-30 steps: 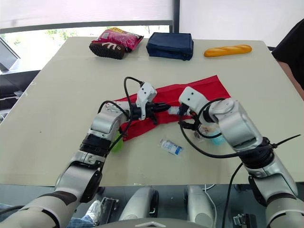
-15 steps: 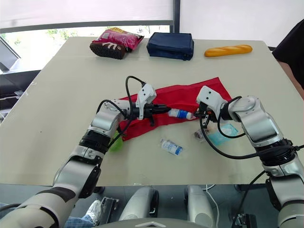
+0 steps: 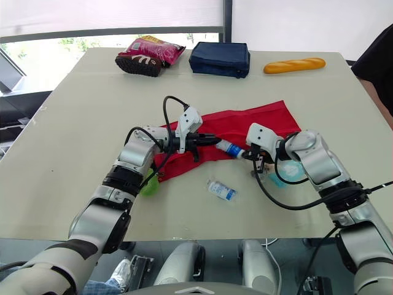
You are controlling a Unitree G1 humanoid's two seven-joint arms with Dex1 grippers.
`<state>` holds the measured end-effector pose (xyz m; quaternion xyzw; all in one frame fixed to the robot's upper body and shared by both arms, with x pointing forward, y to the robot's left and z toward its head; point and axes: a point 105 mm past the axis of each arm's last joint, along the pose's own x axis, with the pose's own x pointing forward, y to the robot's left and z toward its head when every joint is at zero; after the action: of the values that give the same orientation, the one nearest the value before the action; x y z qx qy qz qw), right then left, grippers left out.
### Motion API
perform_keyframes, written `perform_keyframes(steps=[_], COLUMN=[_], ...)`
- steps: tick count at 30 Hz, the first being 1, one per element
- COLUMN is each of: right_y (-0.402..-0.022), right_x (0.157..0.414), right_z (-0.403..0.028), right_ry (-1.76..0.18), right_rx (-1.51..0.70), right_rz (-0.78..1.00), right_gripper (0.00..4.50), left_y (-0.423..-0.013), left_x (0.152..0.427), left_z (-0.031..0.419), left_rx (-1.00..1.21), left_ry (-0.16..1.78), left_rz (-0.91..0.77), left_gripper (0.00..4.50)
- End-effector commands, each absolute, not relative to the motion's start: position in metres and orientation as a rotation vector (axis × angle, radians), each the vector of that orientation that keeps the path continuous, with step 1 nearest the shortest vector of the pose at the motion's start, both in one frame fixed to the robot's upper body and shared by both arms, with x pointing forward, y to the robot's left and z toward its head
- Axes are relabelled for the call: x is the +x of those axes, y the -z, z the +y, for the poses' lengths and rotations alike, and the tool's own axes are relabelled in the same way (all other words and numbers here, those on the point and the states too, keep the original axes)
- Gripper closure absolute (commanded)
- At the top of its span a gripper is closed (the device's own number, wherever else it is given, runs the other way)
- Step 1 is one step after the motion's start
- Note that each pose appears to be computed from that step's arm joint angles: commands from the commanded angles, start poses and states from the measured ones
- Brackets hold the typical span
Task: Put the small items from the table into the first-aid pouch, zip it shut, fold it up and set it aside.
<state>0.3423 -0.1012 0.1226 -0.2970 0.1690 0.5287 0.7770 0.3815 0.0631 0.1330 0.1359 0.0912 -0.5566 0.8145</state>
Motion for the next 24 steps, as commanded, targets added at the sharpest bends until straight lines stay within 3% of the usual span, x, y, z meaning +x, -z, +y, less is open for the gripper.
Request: perform_keyframes(steps=[1,11,24], right_y=[-0.136,-0.142,-0.153], right_x=[0.343,0.351,0.383], right_z=[-0.088,-0.069,-0.044], right_ry=[-1.158,-1.117,-0.945], right_rx=[-0.611,-0.527,-0.46], right_rz=[0.304,0.262,0.145], right_gripper=[4.39,4.39,4.39], left_y=[-0.144,-0.144,-0.143], left_x=[0.378,0.374,0.369], left_z=[0.059,0.055,0.05], left_rx=[0.297,0.298,0.307], left_ry=[1.205,1.228,1.261], left_rz=[0.148,0.146,0.144], left_gripper=[4.5,4.5,4.5])
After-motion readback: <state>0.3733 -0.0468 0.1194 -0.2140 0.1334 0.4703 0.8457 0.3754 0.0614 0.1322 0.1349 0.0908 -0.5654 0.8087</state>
